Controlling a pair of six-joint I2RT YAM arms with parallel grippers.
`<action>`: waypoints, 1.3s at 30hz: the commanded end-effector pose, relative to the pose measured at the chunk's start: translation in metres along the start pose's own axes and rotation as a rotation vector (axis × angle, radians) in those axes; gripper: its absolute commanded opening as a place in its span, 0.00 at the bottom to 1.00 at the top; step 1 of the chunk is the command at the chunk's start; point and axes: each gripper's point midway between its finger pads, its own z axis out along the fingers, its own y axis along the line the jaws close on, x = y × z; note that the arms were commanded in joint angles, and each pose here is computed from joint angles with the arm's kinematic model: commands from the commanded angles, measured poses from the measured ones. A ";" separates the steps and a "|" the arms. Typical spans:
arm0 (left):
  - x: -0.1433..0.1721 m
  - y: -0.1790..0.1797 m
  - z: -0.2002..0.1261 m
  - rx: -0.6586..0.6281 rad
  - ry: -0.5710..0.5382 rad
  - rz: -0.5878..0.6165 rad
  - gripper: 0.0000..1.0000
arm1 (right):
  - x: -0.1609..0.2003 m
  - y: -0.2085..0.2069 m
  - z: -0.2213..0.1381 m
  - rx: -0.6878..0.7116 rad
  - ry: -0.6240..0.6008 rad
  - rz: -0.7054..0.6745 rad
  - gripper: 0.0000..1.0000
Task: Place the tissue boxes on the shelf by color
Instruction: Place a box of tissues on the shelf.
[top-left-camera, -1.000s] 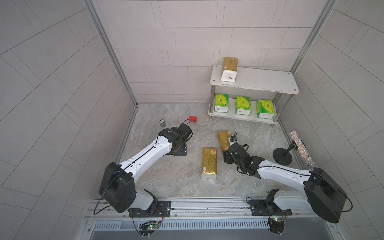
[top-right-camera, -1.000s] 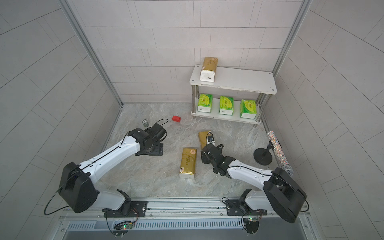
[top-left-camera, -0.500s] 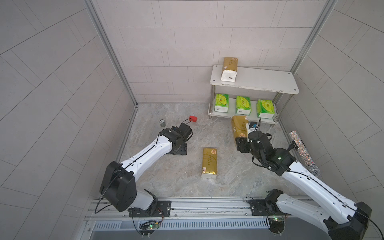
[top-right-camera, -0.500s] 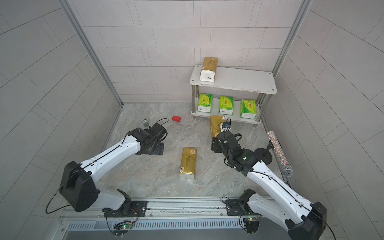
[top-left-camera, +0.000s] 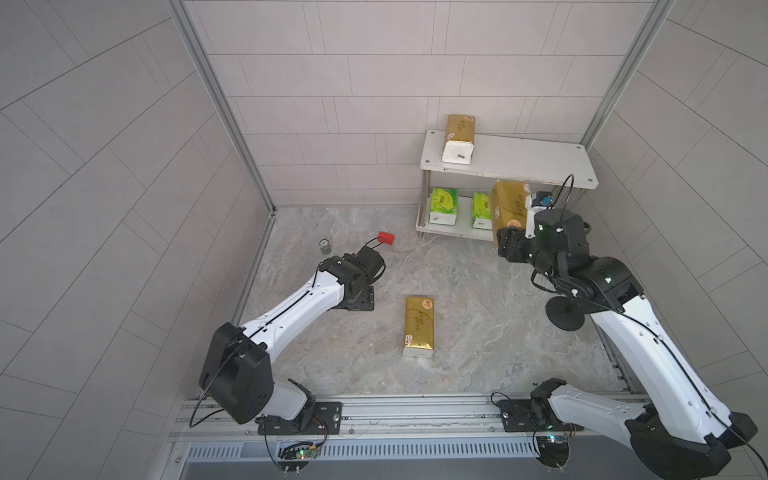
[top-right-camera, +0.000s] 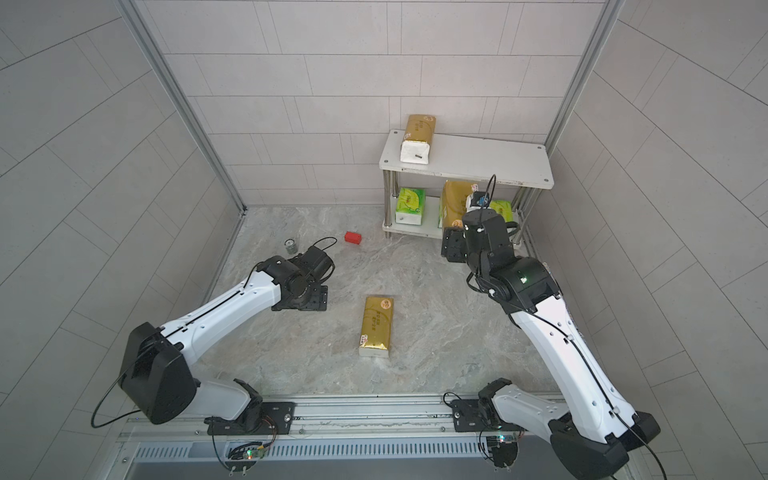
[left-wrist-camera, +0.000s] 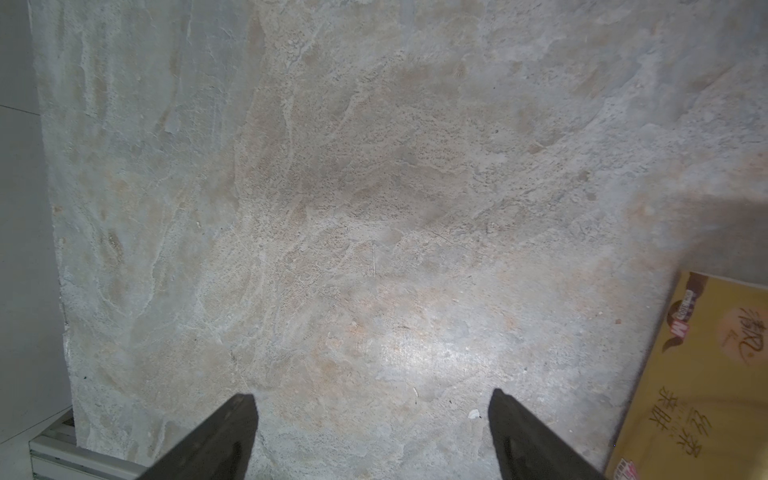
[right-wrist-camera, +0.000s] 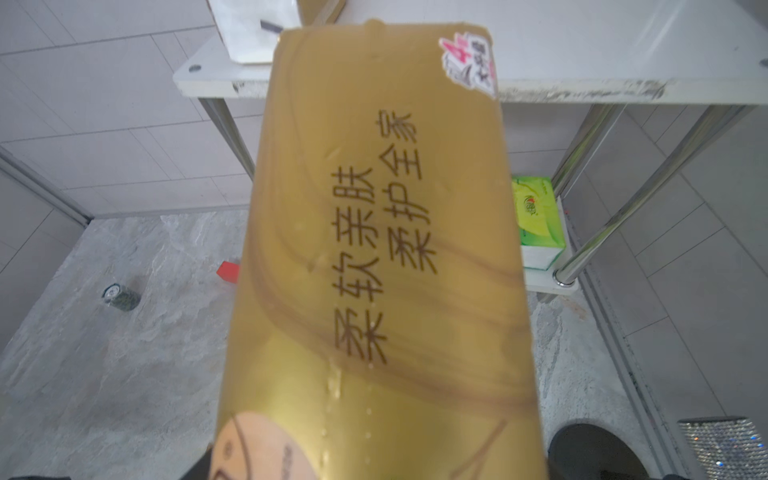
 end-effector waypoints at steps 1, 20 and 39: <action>0.003 0.002 0.000 0.005 0.011 0.002 0.95 | -0.030 -0.002 0.009 0.007 -0.033 -0.015 0.76; 0.009 -0.018 0.003 0.031 0.012 0.052 0.95 | -0.147 -0.019 0.137 0.038 -0.130 0.061 0.76; -0.004 -0.025 0.012 -0.001 -0.002 0.024 0.95 | -0.131 -0.038 0.211 0.088 -0.087 0.087 0.87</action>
